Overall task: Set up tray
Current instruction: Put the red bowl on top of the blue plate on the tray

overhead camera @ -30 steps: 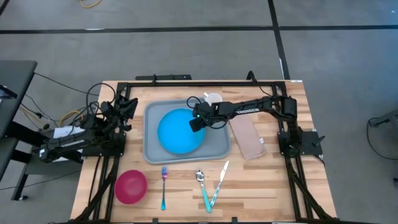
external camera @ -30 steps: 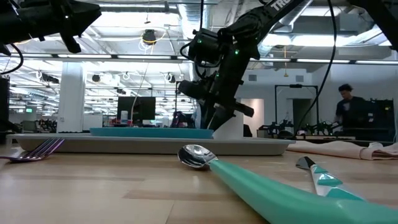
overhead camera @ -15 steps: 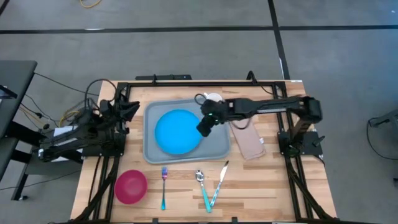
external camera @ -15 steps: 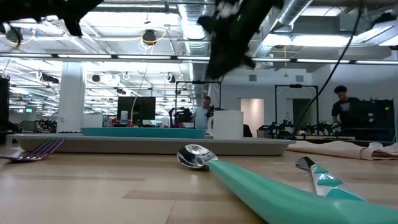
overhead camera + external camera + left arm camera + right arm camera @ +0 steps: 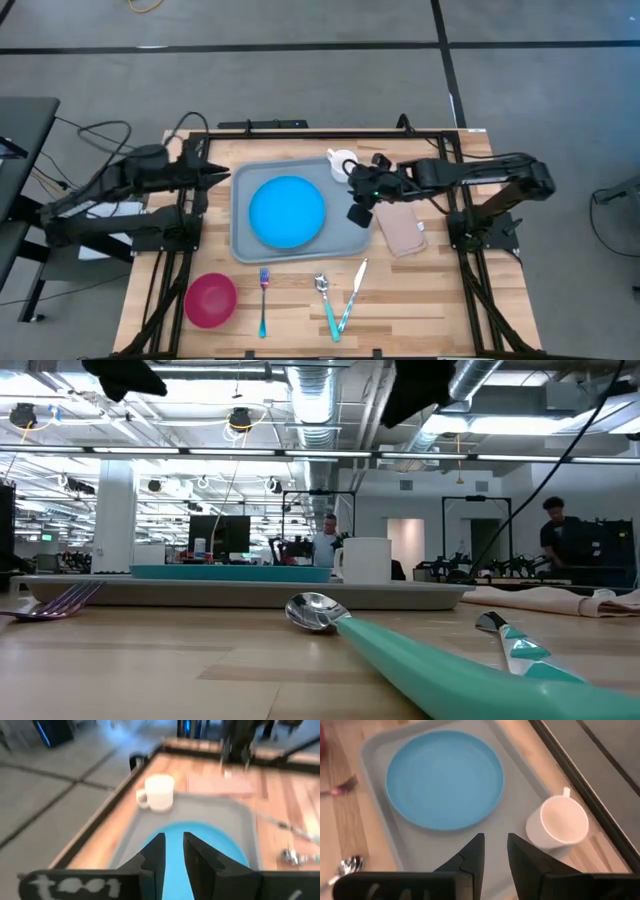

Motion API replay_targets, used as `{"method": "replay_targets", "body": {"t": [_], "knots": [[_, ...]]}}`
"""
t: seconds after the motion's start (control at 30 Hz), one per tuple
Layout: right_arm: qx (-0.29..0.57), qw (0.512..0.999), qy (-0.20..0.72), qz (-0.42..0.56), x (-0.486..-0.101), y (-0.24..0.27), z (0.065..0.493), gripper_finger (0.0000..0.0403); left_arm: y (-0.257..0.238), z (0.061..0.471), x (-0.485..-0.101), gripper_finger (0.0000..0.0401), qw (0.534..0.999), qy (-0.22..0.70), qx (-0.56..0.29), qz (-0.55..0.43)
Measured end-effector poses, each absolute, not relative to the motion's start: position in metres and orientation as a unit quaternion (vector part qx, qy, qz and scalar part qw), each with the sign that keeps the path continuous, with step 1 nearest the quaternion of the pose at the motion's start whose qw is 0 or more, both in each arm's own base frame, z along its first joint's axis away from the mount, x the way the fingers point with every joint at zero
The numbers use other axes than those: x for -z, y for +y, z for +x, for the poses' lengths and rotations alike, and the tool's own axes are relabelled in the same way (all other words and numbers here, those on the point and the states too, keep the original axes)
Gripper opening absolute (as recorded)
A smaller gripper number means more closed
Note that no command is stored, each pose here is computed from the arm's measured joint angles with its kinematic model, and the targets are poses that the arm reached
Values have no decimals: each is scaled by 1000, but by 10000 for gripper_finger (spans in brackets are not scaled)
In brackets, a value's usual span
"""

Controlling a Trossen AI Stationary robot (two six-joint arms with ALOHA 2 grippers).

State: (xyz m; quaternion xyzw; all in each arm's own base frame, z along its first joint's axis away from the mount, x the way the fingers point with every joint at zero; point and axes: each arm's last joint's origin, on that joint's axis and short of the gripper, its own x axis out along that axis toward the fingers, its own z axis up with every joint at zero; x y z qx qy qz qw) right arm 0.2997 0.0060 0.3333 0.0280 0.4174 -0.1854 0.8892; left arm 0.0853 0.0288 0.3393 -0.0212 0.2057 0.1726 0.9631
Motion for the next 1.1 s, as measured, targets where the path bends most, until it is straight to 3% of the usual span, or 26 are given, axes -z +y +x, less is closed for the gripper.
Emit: {"method": "replay_targets", "body": {"t": [0.2, 0.33, 0.53, 0.8, 1.1], "knots": [[196, 871, 450, 22, -347, -2, 266, 79, 34, 102, -342, 57, 948, 268, -167, -33], [197, 886, 420, 29, -349, -4, 239, 79, 36, 108, -350, 57, 947, 272, -166, -30], [179, 929, 321, 36, -309, -3, 203, 78, 39, 116, -350, 72, 936, 308, -168, -29], [160, 977, 137, 30, -256, -4, 185, 78, 39, 125, -333, 147, 903, 401, -143, -55], [155, 983, 97, 6, -235, -4, 185, 78, 14, 134, -318, 161, 860, 481, -18, -169]]}}
